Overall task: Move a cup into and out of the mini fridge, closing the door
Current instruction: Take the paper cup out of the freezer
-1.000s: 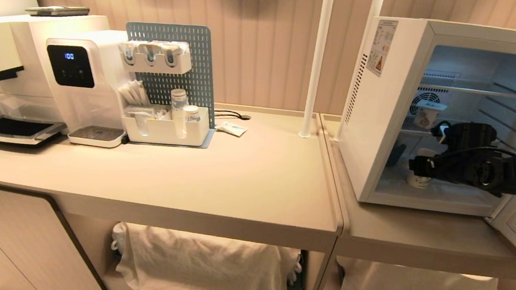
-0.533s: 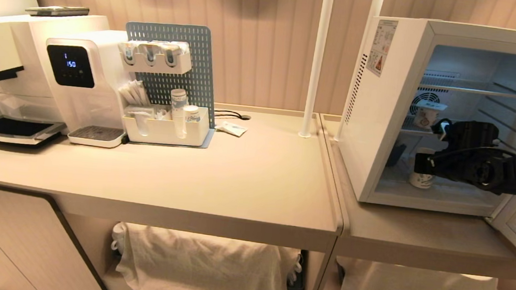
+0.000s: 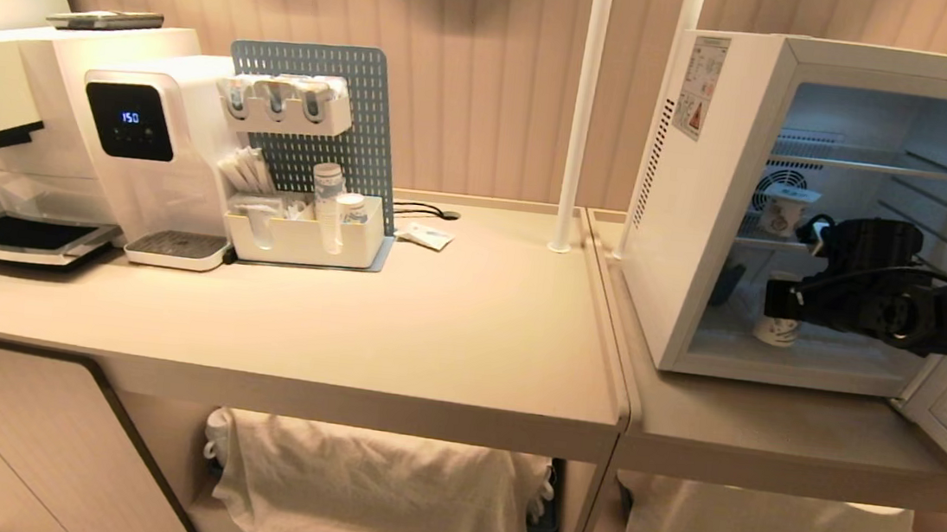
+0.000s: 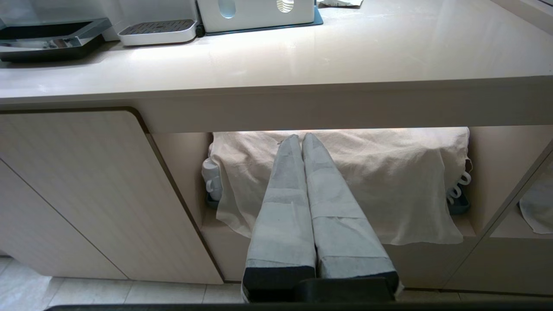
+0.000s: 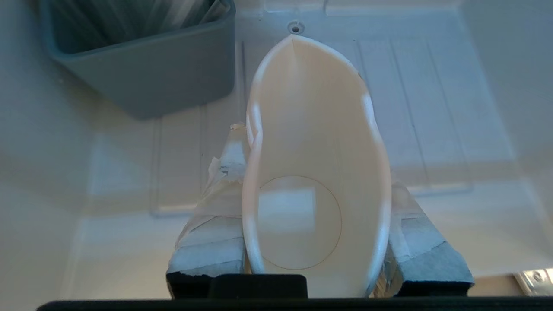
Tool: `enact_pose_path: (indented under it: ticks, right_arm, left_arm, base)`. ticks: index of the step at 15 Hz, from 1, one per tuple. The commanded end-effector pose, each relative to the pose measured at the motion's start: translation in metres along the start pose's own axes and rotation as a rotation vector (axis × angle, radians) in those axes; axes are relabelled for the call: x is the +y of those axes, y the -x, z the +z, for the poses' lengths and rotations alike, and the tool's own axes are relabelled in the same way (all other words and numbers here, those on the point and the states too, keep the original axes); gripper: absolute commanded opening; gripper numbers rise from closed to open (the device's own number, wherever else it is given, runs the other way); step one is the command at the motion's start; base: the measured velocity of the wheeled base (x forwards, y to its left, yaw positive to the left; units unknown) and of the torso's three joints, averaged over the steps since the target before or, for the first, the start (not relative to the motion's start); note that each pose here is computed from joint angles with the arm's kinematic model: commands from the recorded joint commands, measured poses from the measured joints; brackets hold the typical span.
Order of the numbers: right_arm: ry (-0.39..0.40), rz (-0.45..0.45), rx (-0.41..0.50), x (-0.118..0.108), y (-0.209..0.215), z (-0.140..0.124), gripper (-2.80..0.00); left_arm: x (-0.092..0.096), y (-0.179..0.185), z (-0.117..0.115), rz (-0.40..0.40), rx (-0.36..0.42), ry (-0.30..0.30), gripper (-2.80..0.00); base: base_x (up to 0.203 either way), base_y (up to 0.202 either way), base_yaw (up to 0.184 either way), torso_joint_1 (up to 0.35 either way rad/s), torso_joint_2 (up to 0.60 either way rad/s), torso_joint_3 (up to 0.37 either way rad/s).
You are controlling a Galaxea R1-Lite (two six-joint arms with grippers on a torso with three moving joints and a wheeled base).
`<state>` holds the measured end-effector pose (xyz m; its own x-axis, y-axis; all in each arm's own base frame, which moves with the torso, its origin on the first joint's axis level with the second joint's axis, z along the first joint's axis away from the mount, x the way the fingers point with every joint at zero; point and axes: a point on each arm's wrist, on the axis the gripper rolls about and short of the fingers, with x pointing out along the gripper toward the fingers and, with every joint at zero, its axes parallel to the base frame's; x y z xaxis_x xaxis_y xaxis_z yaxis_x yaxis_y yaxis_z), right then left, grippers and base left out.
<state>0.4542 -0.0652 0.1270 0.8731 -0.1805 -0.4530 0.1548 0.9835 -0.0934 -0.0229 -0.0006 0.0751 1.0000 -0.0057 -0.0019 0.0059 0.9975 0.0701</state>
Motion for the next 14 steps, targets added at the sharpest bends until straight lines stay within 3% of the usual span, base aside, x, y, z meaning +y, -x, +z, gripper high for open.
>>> enact_pose_path:
  ticks: [1, 7, 14]
  right_arm:
    - [0.0, -0.002, -0.013, -0.001, 0.012, 0.006, -2.8]
    - [0.001, 0.003, -0.049, -0.005, 0.062, 0.026, -2.8]
    - [0.029, 0.022, 0.06, -0.008, 0.164, 0.042, -2.8]
  left_arm:
    - [0.0, 0.0, 0.0, 0.0, 0.001, 0.0, -2.8]
    - [0.0, 0.0, 0.0, 0.0, 0.001, 0.0, -2.8]
    - [0.0, 0.0, 0.0, 0.0, 0.001, 0.0, -2.8]
  base:
    - [0.0, 0.0, 0.0, 0.0, 0.0, 0.0]
    - [0.0, 0.0, 0.0, 0.0, 0.0, 0.0]
    - [0.0, 0.0, 0.0, 0.0, 0.0, 0.0]
